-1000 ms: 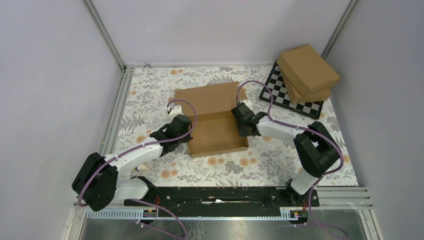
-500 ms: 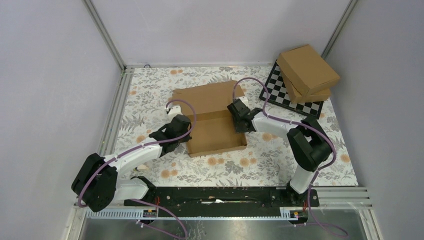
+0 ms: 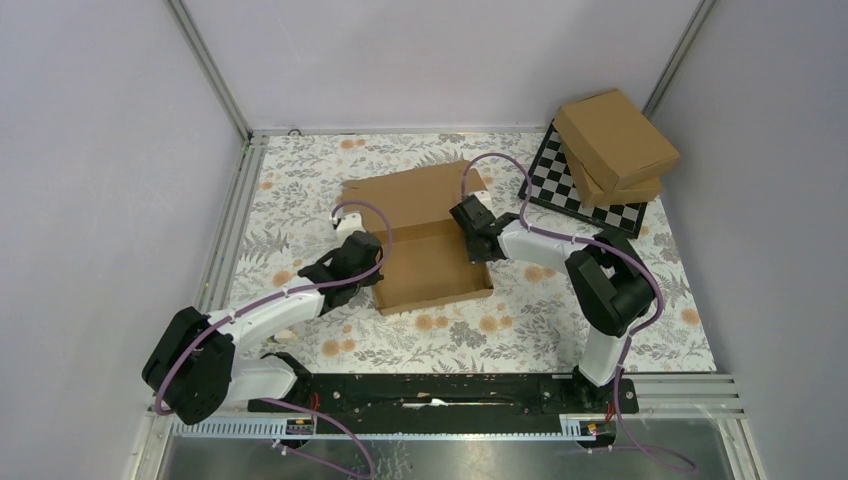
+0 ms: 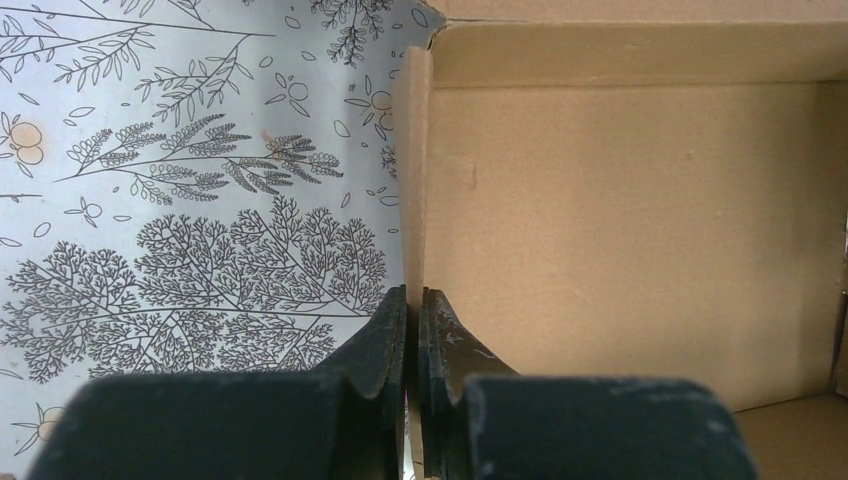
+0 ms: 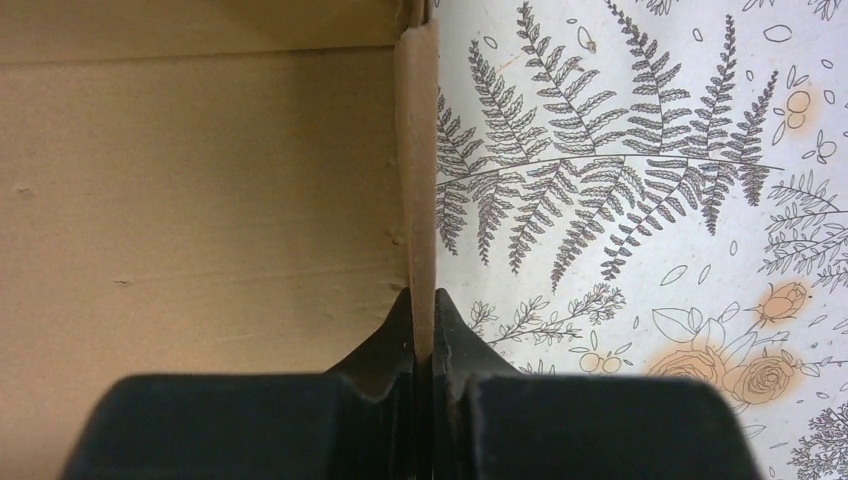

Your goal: Fold the paper box

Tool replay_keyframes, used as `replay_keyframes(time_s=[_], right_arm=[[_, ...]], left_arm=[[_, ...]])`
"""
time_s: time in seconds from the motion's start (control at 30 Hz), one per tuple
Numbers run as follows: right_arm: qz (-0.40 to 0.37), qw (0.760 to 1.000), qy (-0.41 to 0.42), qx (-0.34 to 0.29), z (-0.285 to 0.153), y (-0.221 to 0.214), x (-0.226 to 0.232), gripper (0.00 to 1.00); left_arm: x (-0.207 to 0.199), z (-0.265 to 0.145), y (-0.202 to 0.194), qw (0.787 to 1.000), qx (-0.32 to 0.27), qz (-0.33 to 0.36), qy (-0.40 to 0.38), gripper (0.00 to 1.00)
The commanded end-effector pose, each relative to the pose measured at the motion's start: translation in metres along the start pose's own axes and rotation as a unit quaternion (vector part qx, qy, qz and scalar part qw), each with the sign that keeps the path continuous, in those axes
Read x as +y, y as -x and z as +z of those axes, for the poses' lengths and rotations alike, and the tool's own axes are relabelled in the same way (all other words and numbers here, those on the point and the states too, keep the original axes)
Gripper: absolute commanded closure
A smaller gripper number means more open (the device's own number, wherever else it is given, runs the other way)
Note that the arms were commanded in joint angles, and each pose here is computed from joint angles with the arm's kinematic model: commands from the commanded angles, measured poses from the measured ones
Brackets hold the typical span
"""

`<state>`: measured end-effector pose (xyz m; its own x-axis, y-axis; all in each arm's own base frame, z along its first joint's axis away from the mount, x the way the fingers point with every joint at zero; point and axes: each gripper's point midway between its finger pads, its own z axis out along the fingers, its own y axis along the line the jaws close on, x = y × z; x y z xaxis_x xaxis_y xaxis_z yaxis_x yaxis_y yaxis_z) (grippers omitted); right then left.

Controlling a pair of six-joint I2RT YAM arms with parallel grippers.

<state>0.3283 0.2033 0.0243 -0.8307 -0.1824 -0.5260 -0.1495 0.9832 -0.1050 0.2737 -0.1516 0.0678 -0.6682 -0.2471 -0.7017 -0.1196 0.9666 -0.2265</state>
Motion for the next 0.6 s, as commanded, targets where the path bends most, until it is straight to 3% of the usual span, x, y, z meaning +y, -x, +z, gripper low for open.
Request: replay_keyframes(time_s=[0.0,0.07,0.1,0.17,0.27,0.43,0.57], right_arm=[[0.014,0.997,-0.061,-0.032,0.001,0.018,-0.023,1.00],[0.014,0.997,-0.068,-0.034,0.001,0.017,-0.026,1.00],[0.014,0.997,-0.067,-0.033,0.001,0.016,-0.027,1.00],[0.015,0.998,-0.055,-0.034,0.000,0.016,-0.023,0.86],[0.019,0.999,-0.019,-0.038,-0.005,0.018,-0.012,0.68],[0.019,0.998,0.036,-0.051,-0.026,0.027,-0.003,0.30],[0.022,0.995,0.063,-0.071,-0.042,0.040,-0.005,0.07]], left_arm=[[-0.006,-0.004,0.016,1.000,-0.028,-0.004,-0.010,1.00],[-0.007,-0.005,0.016,1.000,-0.025,-0.004,-0.014,0.94],[-0.009,-0.005,0.016,1.000,-0.024,-0.002,-0.017,0.82],[-0.011,-0.006,0.017,1.000,-0.022,0.000,-0.023,0.52],[-0.011,-0.009,0.018,1.000,-0.019,0.007,-0.023,0.22],[-0.021,-0.016,0.040,0.996,-0.025,-0.016,-0.086,0.05],[-0.029,-0.020,0.071,0.990,-0.045,-0.047,-0.128,0.01]])
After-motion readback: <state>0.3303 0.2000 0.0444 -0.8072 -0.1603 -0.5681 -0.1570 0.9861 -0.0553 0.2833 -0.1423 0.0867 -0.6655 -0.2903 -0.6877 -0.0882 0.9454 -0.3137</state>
